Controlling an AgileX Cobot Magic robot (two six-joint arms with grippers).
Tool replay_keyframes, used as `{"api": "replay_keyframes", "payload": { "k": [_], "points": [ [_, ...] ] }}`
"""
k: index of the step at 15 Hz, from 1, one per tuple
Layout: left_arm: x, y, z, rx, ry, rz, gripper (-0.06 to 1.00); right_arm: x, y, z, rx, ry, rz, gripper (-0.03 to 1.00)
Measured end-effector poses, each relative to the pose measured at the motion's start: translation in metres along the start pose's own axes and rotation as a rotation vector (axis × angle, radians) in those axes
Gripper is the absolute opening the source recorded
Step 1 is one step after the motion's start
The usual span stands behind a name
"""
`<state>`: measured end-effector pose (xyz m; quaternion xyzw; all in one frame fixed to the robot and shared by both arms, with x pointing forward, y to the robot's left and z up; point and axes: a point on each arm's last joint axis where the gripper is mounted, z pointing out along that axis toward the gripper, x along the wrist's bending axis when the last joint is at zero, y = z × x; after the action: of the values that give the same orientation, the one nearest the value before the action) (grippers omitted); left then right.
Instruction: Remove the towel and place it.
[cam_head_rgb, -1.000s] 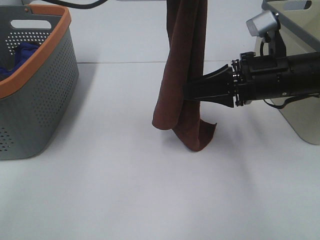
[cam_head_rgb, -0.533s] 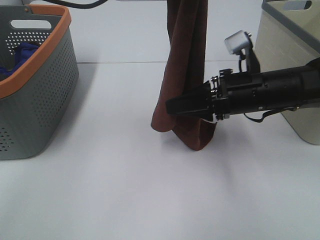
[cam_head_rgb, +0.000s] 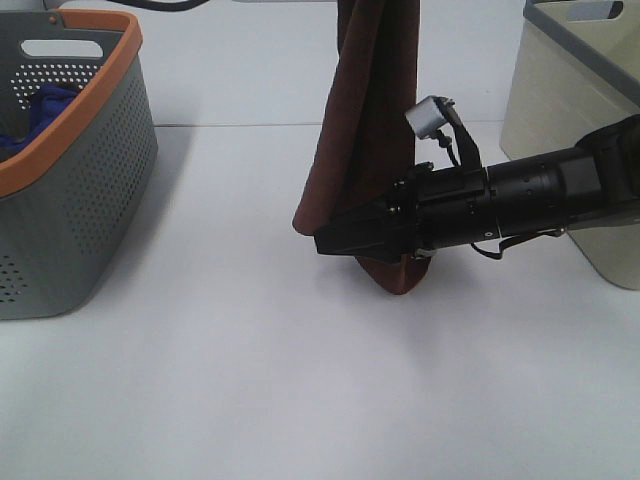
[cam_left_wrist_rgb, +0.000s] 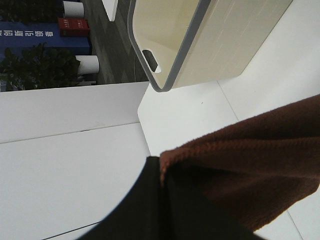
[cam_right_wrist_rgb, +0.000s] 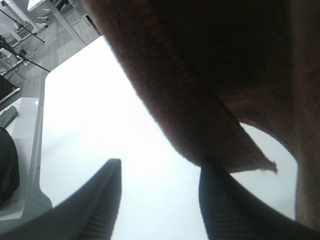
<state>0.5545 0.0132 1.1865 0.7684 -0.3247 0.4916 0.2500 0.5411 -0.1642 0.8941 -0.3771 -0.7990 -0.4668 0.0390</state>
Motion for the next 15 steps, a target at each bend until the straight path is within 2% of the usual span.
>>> {"api": "replay_keyframes", "payload": {
  "k": [4,6,8,11,15],
  "points": [
    [0.000,0.000,0.000,0.000,0.000,0.000,0.00,-0.004,0.001,-0.003,0.016,-0.066,-0.009,0.53],
    [0.000,0.000,0.000,0.000,0.000,0.000,0.00,0.003,0.017,-0.018,-0.026,-0.119,-0.057,0.61],
    [0.000,0.000,0.000,0.000,0.000,0.000,0.00,0.003,0.019,-0.020,-0.028,-0.140,-0.064,0.63],
    [0.000,0.000,0.000,0.000,0.000,0.000,0.00,0.004,0.019,-0.019,-0.032,-0.118,-0.060,0.64],
    [0.000,0.000,0.000,0.000,0.000,-0.001,0.00,-0.003,0.010,-0.013,-0.001,-0.141,0.043,0.64]
  ]
}}
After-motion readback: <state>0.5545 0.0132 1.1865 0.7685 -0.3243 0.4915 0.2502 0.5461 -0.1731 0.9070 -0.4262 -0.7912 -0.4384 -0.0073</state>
